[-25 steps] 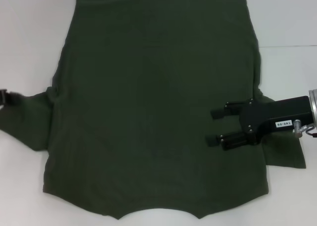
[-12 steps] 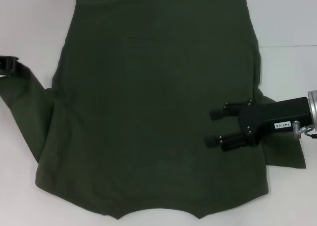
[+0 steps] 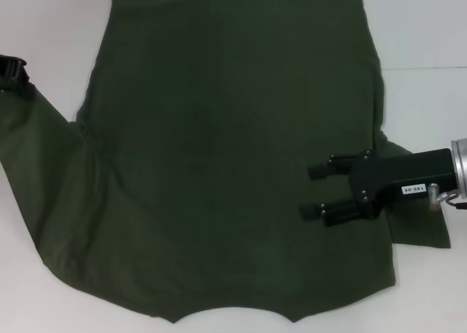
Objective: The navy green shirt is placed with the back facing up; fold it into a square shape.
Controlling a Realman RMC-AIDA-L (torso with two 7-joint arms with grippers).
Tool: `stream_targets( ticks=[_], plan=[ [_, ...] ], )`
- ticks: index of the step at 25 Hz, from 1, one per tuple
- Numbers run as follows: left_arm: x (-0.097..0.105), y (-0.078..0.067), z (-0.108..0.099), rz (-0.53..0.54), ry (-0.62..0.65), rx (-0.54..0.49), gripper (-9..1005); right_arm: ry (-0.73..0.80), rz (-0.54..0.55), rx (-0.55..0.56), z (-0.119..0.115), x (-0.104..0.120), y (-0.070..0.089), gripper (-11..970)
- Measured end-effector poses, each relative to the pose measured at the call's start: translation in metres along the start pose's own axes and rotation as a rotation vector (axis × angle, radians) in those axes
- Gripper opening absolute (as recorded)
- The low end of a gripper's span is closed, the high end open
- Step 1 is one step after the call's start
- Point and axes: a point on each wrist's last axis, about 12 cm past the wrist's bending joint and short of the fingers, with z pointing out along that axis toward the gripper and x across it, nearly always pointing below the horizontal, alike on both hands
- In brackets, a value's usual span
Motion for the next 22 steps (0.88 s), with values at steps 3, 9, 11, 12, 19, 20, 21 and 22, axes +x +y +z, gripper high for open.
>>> stream_targets(
  ticks=[3,9,11,12,19,20,21,22],
  plan=[
    [0.000,0.000,-0.002,-0.005,0.002,0.001,7,0.000,-0.005,0.010,0.000,0.001,-0.001,925],
    [-0.010,-0.011,-0.006,-0.001,0.018,0.011,6,0.000,-0.008,0.022,0.001,0.001,-0.002,925],
    [-0.014,-0.020,-0.004,0.002,0.029,0.015,6,0.001,-0.009,0.025,0.001,0.001,-0.002,925],
    [-0.016,-0.026,-0.001,0.005,0.036,0.017,6,0.001,-0.009,0.027,0.001,0.001,-0.003,925],
    [-0.018,-0.088,0.036,0.050,0.110,0.064,9,0.002,-0.005,0.042,0.001,0.002,-0.004,924],
    [-0.019,-0.096,0.041,0.054,0.116,0.068,10,0.002,-0.003,0.045,0.001,0.003,-0.004,924],
    [-0.019,-0.105,0.046,0.060,0.121,0.070,11,0.002,-0.002,0.047,0.001,0.004,-0.004,924],
    [-0.020,-0.111,0.050,0.063,0.122,0.070,11,0.003,-0.001,0.049,0.000,0.004,-0.004,924]
  ],
)
